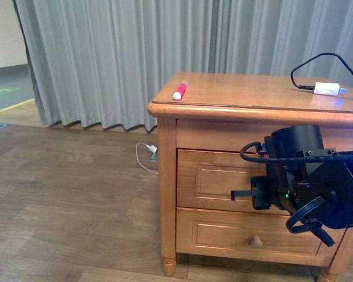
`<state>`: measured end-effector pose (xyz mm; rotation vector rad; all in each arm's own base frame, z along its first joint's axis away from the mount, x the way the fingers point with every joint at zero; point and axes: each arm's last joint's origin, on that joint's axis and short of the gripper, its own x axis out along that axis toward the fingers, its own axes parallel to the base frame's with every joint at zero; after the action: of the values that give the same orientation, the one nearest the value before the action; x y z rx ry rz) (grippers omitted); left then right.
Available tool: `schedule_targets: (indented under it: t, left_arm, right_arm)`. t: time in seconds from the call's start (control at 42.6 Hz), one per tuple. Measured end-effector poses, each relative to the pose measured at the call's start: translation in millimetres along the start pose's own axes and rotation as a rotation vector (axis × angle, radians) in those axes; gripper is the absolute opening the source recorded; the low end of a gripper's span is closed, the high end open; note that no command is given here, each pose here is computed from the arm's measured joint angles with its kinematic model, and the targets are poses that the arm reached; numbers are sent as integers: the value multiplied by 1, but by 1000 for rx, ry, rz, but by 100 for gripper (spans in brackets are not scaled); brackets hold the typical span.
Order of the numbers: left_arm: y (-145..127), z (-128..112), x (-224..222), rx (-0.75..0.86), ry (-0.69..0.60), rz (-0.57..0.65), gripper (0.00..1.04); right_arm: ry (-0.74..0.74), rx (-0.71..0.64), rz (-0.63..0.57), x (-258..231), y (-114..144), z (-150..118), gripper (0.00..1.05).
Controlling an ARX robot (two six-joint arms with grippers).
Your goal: Place pink marker in drawer with both arms
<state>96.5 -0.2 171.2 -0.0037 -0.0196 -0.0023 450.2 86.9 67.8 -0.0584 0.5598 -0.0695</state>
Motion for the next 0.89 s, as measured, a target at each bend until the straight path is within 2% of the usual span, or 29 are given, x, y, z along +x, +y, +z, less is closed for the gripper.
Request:
schedule_targets:
  t: [0.305,0.61,0.728,0.892]
  left_arm:
    - [0,0,0,0,0,0,99]
    - [0,0,0,0,0,0,99]
    - [0,0,0,0,0,0,99]
    - [0,0,0,0,0,0,99]
  right_arm:
    - [49,12,40,-11,-2,-1,23]
    - [177,-14,87,-71,-11,-26,21]
    - [230,-33,128,-110,-14,-45,21]
    - [243,-5,135,-157,-19,-62,53]
